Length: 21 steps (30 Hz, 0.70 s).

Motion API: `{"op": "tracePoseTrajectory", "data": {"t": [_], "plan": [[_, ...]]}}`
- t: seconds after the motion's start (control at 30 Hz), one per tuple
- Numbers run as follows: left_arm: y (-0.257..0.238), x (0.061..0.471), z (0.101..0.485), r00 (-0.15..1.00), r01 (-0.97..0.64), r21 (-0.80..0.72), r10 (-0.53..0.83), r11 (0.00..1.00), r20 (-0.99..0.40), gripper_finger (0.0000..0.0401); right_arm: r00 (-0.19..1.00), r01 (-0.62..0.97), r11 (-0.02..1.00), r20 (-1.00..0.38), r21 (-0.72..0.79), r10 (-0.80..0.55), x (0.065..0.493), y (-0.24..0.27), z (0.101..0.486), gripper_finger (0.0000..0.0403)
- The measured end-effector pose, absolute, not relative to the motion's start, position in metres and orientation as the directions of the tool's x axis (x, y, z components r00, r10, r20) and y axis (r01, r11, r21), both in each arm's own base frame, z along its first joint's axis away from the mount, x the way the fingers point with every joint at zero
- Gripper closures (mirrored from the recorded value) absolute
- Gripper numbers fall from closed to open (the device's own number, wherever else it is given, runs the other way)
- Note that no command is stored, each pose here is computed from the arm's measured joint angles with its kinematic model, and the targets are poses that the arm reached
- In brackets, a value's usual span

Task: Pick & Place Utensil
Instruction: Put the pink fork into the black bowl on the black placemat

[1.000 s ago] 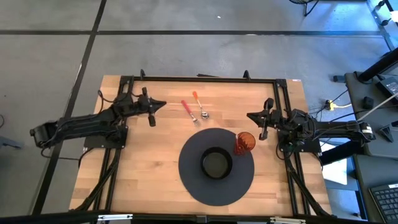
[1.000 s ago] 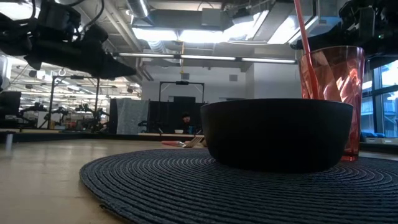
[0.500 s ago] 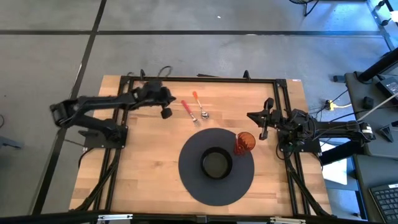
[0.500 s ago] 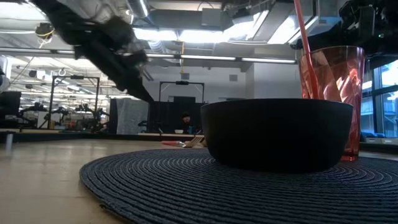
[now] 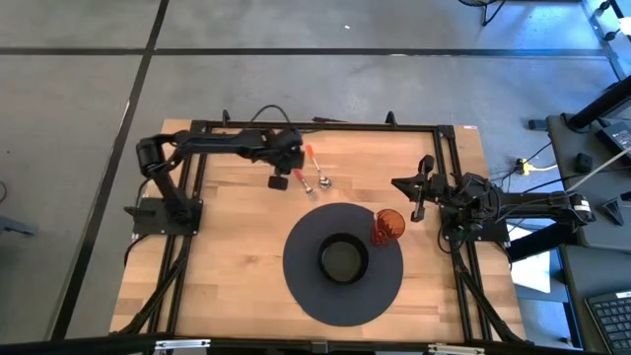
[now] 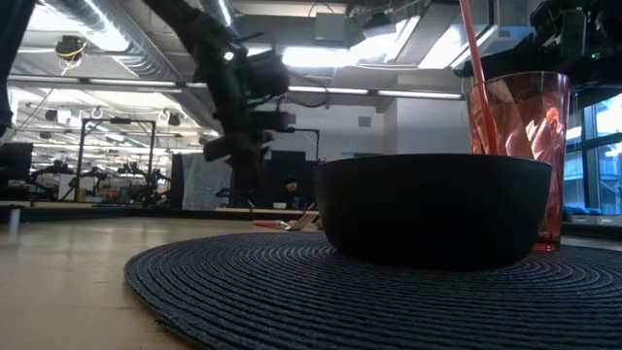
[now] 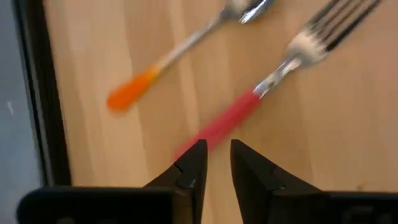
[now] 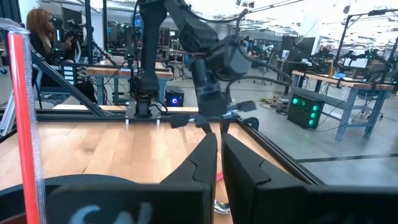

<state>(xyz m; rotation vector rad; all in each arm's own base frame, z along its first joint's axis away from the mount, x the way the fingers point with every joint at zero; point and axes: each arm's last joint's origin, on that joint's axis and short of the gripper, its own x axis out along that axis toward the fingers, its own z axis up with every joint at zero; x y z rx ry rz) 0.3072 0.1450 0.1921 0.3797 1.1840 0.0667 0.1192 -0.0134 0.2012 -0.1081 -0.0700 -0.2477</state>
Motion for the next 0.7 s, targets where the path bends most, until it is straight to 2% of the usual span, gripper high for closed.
{"op": "tracePoseTrajectory", "data": {"t": [0.17, 0.3, 0.57, 0.7], "plan": [[0.13, 0.332, 0.212, 0.486, 0.321, 0.5, 0.313, 0.804, -0.816, 0.0311, 0.967, 0.248, 0.964, 0.083, -0.098, -0.241, 0.119, -0.013, 0.201, 0.0377], [0.118, 0.34, 0.219, 0.493, 0.258, 0.591, 0.422, 0.764, -0.761, 0.031, 0.967, 0.248, 0.964, 0.08, -0.099, -0.241, 0.119, -0.013, 0.201, 0.0377], [0.099, 0.345, 0.218, 0.487, 0.227, 0.585, 0.429, 0.779, -0.761, 0.0328, 0.967, 0.248, 0.964, 0.079, -0.099, -0.24, 0.119, -0.013, 0.201, 0.0377], [0.094, 0.343, 0.216, 0.476, 0.309, 0.56, 0.385, 0.769, -0.791, 0.0324, 0.967, 0.248, 0.964, 0.081, -0.099, -0.241, 0.119, -0.013, 0.201, 0.0377]]}}
